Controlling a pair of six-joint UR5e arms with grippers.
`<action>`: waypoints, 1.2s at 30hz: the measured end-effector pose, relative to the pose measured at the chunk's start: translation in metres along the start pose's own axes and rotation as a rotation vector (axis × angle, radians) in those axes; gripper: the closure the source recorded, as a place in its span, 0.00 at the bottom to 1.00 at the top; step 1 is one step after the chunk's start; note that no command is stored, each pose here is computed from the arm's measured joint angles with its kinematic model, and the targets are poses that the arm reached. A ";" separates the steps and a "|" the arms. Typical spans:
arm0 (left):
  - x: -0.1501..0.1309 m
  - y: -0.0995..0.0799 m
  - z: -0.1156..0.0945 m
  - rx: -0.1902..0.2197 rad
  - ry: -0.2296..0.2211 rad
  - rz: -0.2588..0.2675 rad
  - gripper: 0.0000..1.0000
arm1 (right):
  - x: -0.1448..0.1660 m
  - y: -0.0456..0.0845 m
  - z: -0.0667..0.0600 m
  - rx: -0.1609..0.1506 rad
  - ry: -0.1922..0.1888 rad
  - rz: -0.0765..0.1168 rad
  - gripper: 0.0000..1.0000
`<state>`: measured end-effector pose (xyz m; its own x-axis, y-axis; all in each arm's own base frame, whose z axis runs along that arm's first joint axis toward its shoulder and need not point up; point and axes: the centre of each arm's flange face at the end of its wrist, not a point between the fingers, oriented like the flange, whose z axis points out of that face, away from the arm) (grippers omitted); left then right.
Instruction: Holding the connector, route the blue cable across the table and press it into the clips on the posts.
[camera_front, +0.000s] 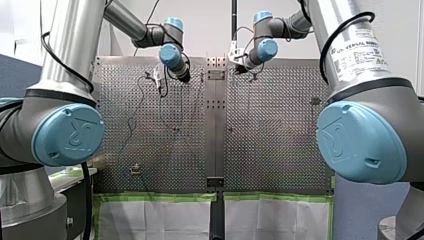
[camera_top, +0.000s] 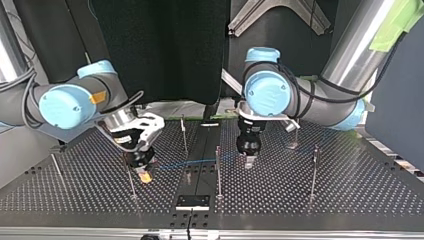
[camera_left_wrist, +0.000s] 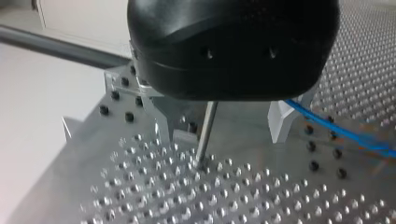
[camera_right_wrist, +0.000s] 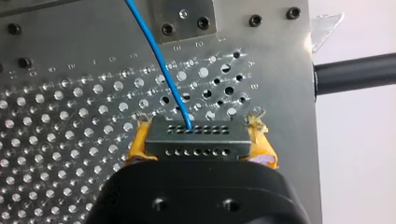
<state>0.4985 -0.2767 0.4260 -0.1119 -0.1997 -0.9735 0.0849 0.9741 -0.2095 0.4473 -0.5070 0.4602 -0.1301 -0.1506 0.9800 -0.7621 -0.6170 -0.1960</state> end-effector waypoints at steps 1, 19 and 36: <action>0.000 -0.001 -0.003 0.008 0.001 -0.001 0.00 | 0.001 0.000 -0.001 -0.001 0.000 0.000 1.00; -0.001 -0.028 -0.073 0.174 0.077 0.001 0.00 | -0.009 0.006 -0.011 -0.031 -0.023 -0.007 1.00; 0.004 -0.082 -0.075 0.200 -0.011 0.007 0.00 | -0.006 0.017 -0.011 -0.048 -0.021 -0.013 1.00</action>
<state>0.4172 -0.3489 0.4465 -0.1003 -0.1947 -0.9757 0.2808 0.9353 -0.2155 0.4282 -0.5076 0.4517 -0.1075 -0.1595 0.9813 -0.7931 -0.5815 -0.1814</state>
